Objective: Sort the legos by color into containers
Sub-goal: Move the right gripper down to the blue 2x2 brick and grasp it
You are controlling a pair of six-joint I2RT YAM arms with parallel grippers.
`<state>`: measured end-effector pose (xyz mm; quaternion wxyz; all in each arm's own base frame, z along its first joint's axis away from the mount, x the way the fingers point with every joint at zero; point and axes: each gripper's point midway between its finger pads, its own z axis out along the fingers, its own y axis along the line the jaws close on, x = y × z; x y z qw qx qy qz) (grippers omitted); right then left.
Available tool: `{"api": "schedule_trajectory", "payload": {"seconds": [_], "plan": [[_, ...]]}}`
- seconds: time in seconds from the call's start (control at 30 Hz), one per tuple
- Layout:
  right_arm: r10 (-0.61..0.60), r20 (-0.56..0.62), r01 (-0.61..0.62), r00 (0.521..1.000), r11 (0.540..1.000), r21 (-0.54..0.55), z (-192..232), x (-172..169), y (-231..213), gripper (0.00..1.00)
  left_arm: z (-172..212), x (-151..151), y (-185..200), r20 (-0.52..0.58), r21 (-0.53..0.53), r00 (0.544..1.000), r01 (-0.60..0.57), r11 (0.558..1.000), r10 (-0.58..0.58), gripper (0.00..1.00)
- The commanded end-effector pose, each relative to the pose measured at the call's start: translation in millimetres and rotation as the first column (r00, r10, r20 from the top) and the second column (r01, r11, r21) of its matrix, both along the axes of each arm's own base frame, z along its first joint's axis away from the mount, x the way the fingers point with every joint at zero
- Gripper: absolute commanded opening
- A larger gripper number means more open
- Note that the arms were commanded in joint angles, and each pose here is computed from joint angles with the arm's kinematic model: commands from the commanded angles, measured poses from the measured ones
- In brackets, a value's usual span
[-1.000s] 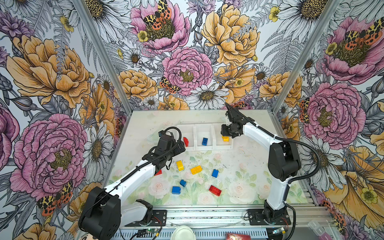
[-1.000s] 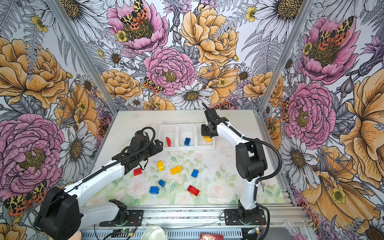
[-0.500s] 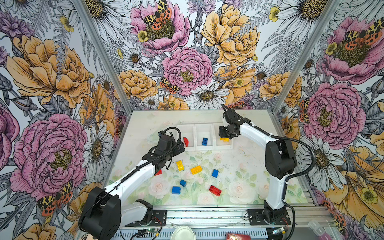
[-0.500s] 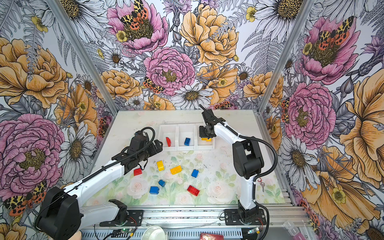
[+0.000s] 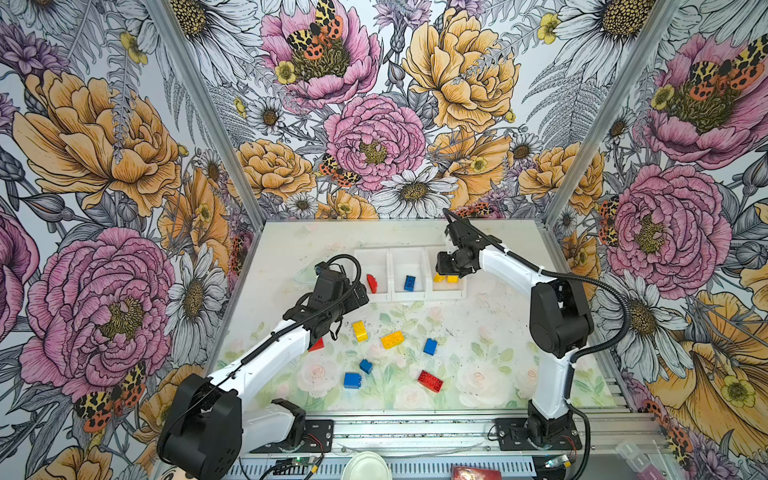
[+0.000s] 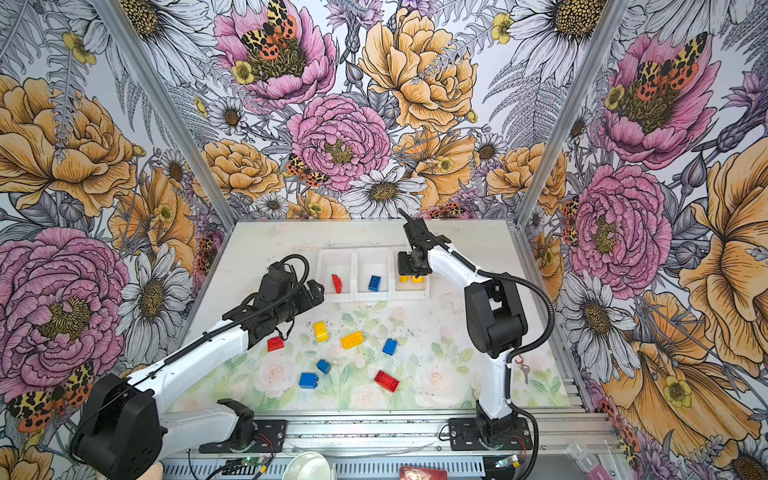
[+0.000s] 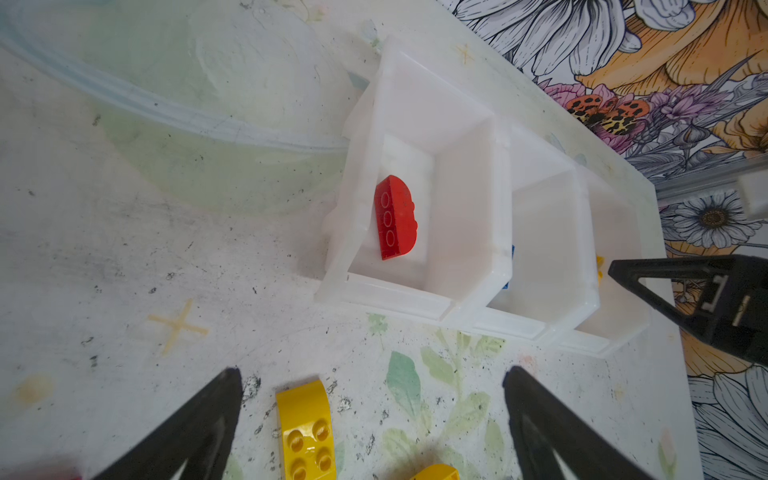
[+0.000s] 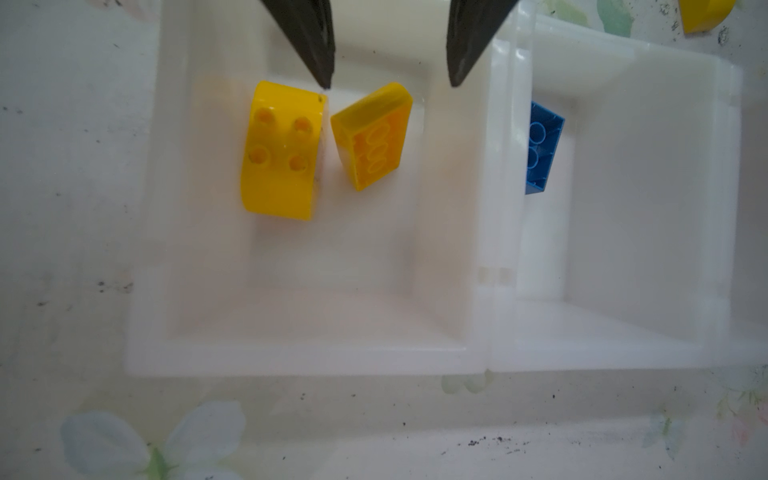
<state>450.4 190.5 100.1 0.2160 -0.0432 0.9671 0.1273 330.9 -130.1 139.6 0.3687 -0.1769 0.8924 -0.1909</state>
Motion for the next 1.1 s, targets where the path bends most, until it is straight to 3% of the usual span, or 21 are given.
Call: {"api": "schedule_trajectory", "payload": {"seconds": [0.0,0.2,0.53,0.77,1.07], "plan": [[0.007,0.010,-0.007,1.000,1.000,0.014,8.6,-2.3,5.7,0.47,0.0,-1.8,3.3,-0.008,-0.015,1.000,-0.017,1.000,0.016,0.99],[-0.010,-0.003,0.010,1.000,0.999,0.037,16.4,-25.4,5.3,0.50,-0.7,-1.6,5.8,-0.009,-0.011,1.000,-0.022,1.000,0.022,0.99],[-0.049,-0.077,0.056,0.996,0.994,0.097,18.4,-92.0,4.7,0.61,-0.4,-2.6,8.1,-0.007,-0.013,1.000,-0.020,1.000,0.020,0.99],[-0.047,-0.180,0.068,0.982,0.991,0.112,-2.6,-145.4,19.0,0.67,-4.0,-7.0,8.5,-0.015,-0.018,1.000,-0.016,1.000,0.016,0.99],[-0.032,-0.323,0.055,0.946,0.997,0.062,-39.4,-205.0,41.8,0.67,-5.5,-10.7,10.8,-0.020,-0.017,1.000,-0.022,1.000,0.022,0.99]]}}
